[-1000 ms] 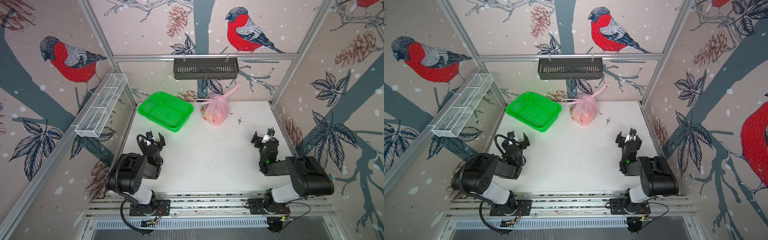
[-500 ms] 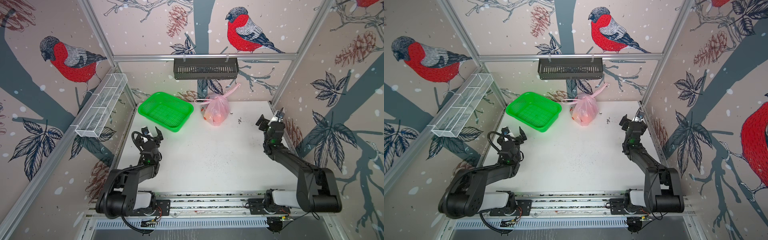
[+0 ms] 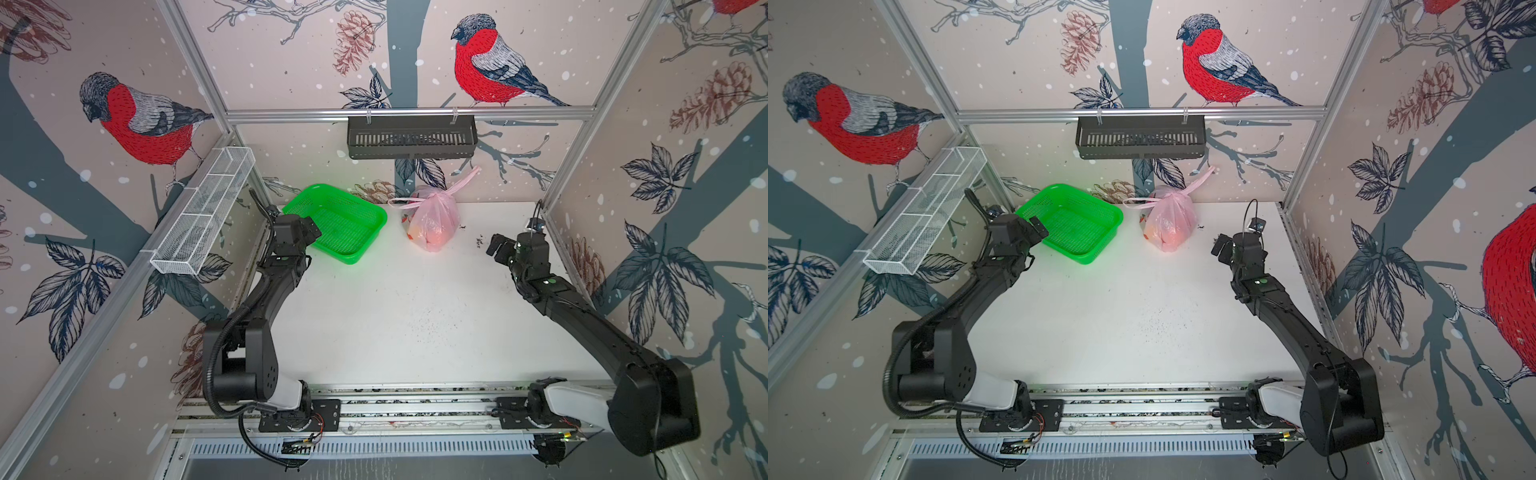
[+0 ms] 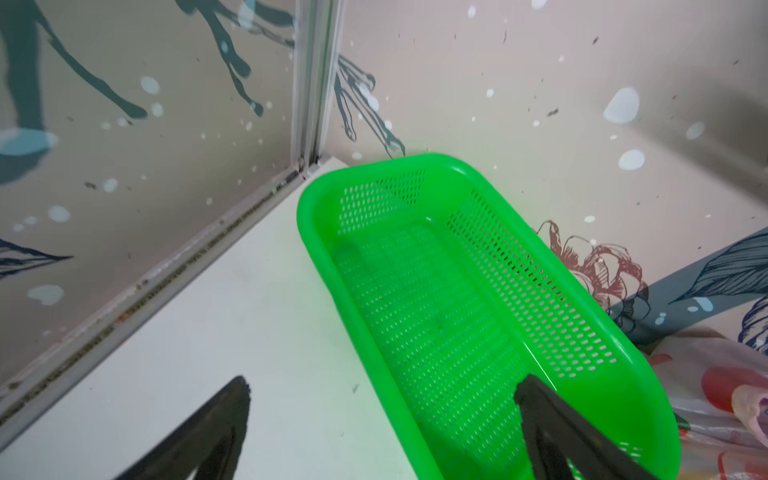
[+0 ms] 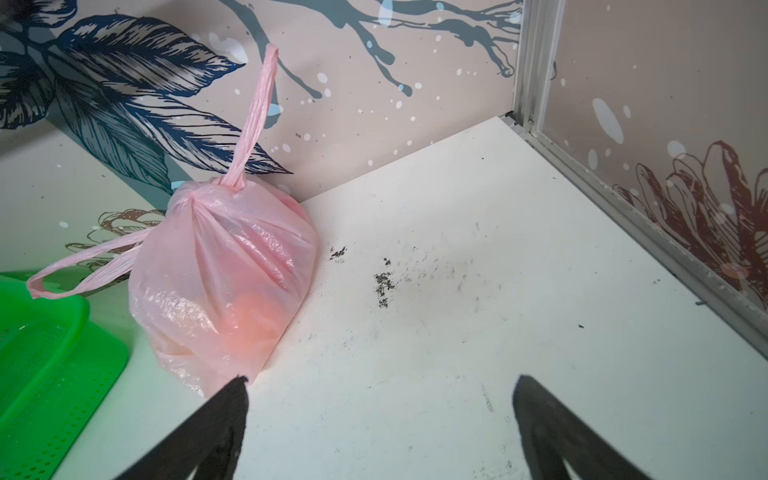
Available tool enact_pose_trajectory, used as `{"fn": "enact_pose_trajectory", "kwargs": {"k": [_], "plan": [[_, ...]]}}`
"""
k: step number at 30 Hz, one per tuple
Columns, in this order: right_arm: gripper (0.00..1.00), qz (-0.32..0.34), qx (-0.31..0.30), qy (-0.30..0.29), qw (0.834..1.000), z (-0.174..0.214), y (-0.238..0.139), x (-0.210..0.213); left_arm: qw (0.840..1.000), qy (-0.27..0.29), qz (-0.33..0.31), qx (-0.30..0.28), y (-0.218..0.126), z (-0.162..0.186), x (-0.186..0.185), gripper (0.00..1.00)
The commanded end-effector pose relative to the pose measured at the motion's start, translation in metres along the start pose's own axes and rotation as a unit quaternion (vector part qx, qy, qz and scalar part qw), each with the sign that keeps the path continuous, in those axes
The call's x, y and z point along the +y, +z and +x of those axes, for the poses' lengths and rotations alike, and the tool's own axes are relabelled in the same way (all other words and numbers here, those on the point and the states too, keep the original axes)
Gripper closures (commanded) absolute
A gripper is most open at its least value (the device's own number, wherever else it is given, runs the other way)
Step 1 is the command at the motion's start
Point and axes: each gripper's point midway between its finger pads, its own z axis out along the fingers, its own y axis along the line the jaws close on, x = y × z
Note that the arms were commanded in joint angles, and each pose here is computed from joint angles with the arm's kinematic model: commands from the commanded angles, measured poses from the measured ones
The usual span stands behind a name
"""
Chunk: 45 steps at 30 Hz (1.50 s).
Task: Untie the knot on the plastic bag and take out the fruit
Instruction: 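Reach left gripper to the green basket while right arm nears the bag, then grasp the green basket rim with the left gripper and drag it from the bag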
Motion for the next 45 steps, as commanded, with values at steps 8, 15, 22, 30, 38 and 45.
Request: {"fn": "enact_pose_trajectory", "kwargs": {"k": [8,15,22,30,38,45], "plan": [[0.01,-0.006,0.049,-0.044,0.998,0.037,0.01,0.025,0.971,-0.133,0.05,0.191,0.049,0.067,-0.007,0.03],[0.01,-0.008,0.055,-0.067,0.996,0.037,0.017,0.035,0.957,-0.18,0.042,0.223,0.084,0.095,0.005,0.16],[0.01,-0.007,0.061,-0.072,0.996,0.038,0.026,0.041,0.95,-0.197,0.029,0.241,0.113,0.115,0.009,0.47],[0.01,-0.016,0.066,-0.074,0.995,0.043,0.028,0.051,0.951,-0.195,0.022,0.238,0.104,0.117,0.014,0.93],[0.01,-0.018,0.065,-0.069,0.995,0.045,0.01,0.057,0.948,-0.191,0.066,0.244,0.058,0.115,0.006,1.0],[0.01,-0.004,0.042,-0.04,0.998,0.04,-0.019,0.033,0.945,-0.153,0.12,0.263,-0.029,0.117,-0.008,1.0]]}}
